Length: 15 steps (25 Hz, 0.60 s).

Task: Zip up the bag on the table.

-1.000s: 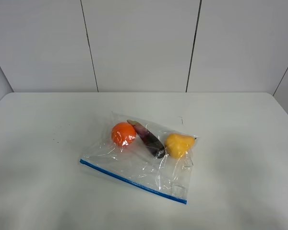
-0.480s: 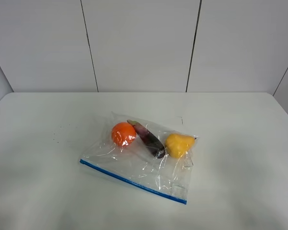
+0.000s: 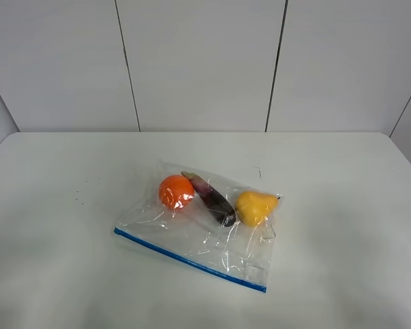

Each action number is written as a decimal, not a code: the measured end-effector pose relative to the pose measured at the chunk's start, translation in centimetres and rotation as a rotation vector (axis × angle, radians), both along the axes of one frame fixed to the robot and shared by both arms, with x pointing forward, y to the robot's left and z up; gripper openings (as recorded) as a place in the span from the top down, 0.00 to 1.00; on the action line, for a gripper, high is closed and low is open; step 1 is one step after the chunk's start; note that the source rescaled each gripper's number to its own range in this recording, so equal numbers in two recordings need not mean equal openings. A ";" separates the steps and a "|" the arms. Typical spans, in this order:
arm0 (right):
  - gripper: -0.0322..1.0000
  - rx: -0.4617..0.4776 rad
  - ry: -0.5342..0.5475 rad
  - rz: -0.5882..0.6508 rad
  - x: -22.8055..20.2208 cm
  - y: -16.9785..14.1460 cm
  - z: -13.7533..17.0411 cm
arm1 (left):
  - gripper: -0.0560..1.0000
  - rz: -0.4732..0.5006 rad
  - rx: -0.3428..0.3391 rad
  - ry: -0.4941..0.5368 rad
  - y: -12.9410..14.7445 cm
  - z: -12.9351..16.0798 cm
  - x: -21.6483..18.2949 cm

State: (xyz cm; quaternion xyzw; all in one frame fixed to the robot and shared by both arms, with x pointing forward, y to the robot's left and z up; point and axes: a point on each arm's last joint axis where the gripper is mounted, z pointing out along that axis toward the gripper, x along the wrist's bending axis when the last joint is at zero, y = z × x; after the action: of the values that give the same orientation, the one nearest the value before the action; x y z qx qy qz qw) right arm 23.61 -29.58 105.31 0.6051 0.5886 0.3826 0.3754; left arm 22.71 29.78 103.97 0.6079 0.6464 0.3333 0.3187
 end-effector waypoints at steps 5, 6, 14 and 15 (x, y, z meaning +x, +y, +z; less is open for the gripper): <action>0.00 0.000 0.000 0.000 0.0 0.0 0.0 | 0.02 0.000 0.000 0.000 0.0 0.0 0.0; 0.00 0.000 0.000 0.000 0.0 0.0 0.0 | 0.02 0.000 0.000 0.000 0.0 0.0 0.0; 0.00 0.000 0.000 0.000 0.0 0.0 0.0 | 0.02 0.000 0.000 0.000 0.0 0.0 0.0; 0.00 0.000 0.000 0.000 0.0 0.0 0.0 | 0.02 0.000 0.000 0.000 0.0 0.0 0.0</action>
State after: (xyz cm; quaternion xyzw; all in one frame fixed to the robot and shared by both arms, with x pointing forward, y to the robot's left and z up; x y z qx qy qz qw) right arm 23.61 -29.58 105.31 0.6051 0.5886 0.3826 0.3754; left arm 22.71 29.78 103.97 0.6079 0.6464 0.3333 0.3187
